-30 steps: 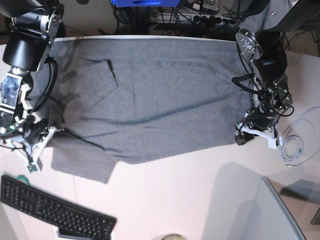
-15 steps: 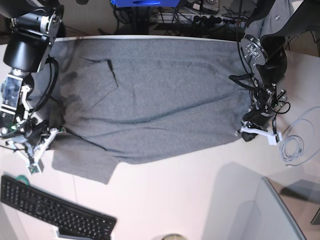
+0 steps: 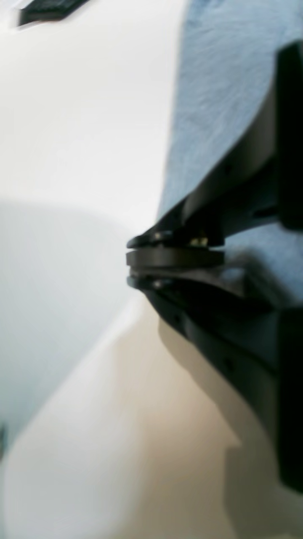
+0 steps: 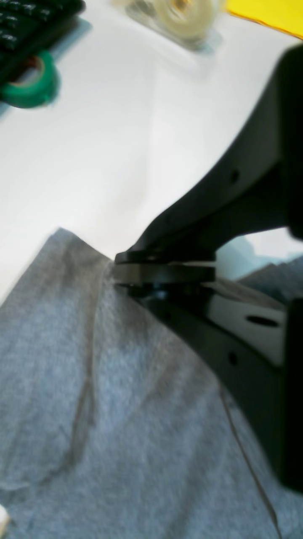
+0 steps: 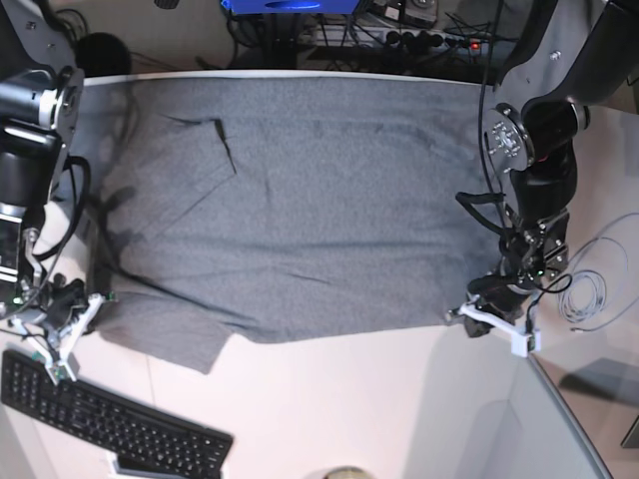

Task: Layout the t-shirt on the table in an organized manner, then fold the t-shirt properly
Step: 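Lift the hem with both grippers and pull it toward the collar, then fold the hem over the shirt body with both grippers, then lower the folded hem and open both grippers, withdrawing the right gripper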

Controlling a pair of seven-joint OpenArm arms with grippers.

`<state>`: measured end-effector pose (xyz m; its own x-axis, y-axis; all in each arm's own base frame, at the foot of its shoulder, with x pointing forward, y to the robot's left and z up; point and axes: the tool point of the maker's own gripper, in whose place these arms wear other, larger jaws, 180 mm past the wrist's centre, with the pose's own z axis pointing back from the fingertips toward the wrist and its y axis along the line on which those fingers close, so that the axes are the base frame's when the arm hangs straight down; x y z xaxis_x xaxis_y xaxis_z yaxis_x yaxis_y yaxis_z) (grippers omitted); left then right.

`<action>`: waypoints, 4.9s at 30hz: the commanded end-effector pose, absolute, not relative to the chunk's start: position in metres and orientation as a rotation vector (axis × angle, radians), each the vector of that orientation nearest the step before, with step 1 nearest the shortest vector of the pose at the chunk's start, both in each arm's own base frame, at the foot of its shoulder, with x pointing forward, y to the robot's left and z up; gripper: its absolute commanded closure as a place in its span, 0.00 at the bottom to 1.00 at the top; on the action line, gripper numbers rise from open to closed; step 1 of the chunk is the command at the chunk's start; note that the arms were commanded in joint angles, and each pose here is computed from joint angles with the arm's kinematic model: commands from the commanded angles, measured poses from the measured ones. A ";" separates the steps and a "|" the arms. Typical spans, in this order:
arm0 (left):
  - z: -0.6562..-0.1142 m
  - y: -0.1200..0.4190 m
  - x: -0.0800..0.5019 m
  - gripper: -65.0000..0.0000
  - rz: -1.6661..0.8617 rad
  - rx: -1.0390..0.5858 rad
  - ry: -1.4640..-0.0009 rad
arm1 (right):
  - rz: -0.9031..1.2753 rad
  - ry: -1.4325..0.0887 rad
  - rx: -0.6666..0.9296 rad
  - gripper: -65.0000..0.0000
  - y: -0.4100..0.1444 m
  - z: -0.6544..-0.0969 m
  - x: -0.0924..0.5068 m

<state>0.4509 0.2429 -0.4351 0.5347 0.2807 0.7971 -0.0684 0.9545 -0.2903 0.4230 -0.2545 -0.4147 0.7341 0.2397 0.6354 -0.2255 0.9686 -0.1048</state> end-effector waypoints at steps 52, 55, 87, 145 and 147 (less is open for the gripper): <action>-0.389 0.254 0.378 1.00 -0.073 -0.040 -0.974 | 0.217 -0.777 -0.070 1.00 -0.321 -0.409 0.426; -0.391 0.253 0.362 1.00 -0.062 -0.057 -0.959 | 0.217 -0.760 -0.070 1.00 -0.321 -0.416 0.419; -0.429 0.255 0.303 1.00 -0.020 -0.106 -0.840 | 0.422 -0.619 -0.173 0.52 -0.307 -0.404 0.380; -0.431 0.258 0.301 1.00 -0.015 -0.103 -0.835 | 0.468 -0.500 -0.172 0.99 -0.262 -0.460 0.333; -0.431 0.258 0.301 1.00 -0.015 -0.103 -0.835 | 0.429 -0.511 -0.178 0.99 -0.272 -0.456 0.334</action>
